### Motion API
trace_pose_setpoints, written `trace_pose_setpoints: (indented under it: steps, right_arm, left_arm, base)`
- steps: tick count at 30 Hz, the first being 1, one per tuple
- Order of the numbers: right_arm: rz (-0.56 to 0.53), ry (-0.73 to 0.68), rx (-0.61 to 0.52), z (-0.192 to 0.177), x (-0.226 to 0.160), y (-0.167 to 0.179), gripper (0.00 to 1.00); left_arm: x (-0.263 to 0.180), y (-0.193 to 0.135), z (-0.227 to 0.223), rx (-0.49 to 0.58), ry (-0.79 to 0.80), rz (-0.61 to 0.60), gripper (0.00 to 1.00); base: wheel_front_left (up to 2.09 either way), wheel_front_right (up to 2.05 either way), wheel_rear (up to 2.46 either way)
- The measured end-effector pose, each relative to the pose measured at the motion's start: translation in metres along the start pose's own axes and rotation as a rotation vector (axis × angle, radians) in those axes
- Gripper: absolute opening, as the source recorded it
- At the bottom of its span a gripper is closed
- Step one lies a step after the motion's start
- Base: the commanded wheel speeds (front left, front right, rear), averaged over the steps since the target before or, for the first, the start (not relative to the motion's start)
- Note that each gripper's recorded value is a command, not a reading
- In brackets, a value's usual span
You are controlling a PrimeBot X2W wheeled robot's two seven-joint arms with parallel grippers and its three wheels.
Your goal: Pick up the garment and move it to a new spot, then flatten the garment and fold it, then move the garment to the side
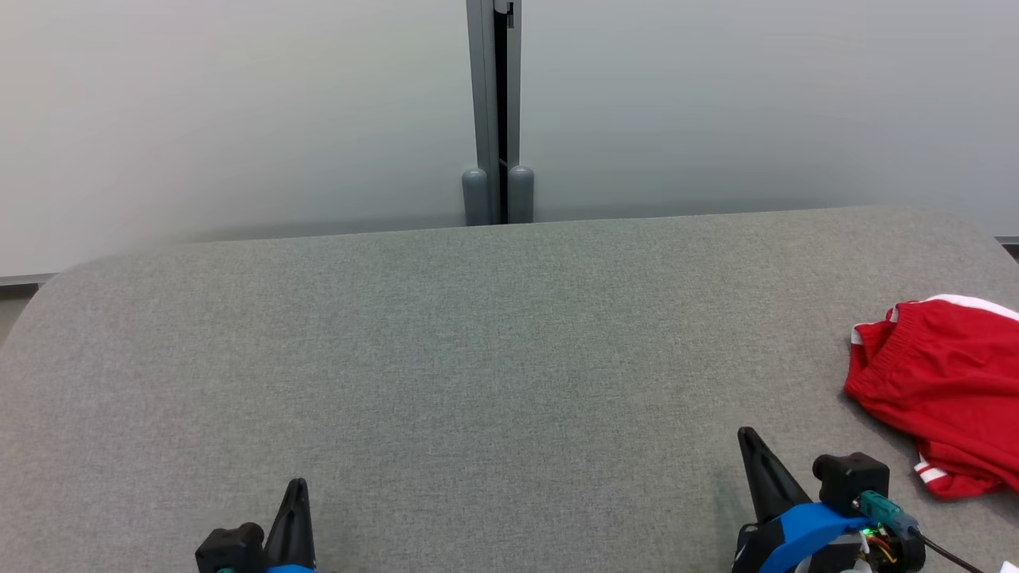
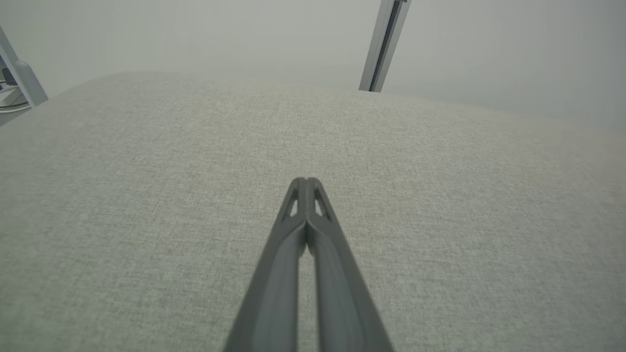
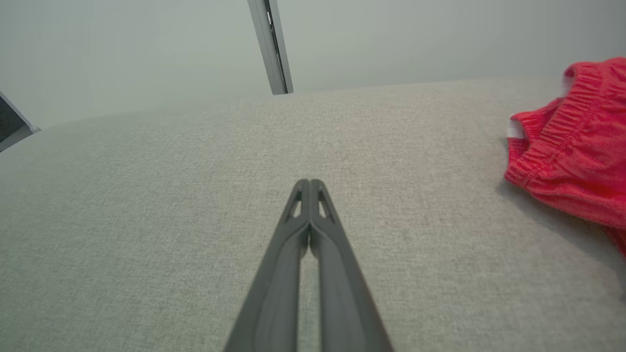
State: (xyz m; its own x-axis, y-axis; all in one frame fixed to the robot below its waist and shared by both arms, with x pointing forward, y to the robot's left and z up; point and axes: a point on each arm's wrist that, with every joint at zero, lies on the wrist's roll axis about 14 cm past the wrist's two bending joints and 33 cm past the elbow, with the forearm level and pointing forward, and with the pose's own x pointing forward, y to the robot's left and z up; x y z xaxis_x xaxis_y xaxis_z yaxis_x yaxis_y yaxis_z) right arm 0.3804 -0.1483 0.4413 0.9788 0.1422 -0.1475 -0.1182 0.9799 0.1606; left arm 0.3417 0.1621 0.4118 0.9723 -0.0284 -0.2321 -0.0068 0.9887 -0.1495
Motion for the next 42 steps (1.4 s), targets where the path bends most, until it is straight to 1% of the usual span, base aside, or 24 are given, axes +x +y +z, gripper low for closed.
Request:
trace_pose_setpoints:
  steps: [3,16,27,42]
  right_arm:
    - [-0.016,0.030,0.033,-0.009,-0.004,-0.003,0.00]
    - [-0.078,-0.004,0.271,0.004,-0.002,-0.015,0.00]
    - [-0.106,-0.030,0.450,0.012,-0.002,-0.022,0.00]
    - [-0.121,-0.062,0.663,0.022,-0.002,-0.028,0.00]
  left_arm:
    - [-0.004,0.004,-0.010,-0.030,0.037,0.017,0.00]
    - [0.000,0.013,-0.001,-0.275,0.033,0.064,0.00]
    - [0.005,0.017,0.011,-0.457,0.015,0.073,0.00]
    - [0.011,0.019,0.026,-0.671,-0.013,0.065,0.00]
  base:
    - [0.00,0.00,0.00]
    - [0.00,0.00,0.00]
    - [0.00,0.00,0.00]
    - [0.00,0.00,0.00]
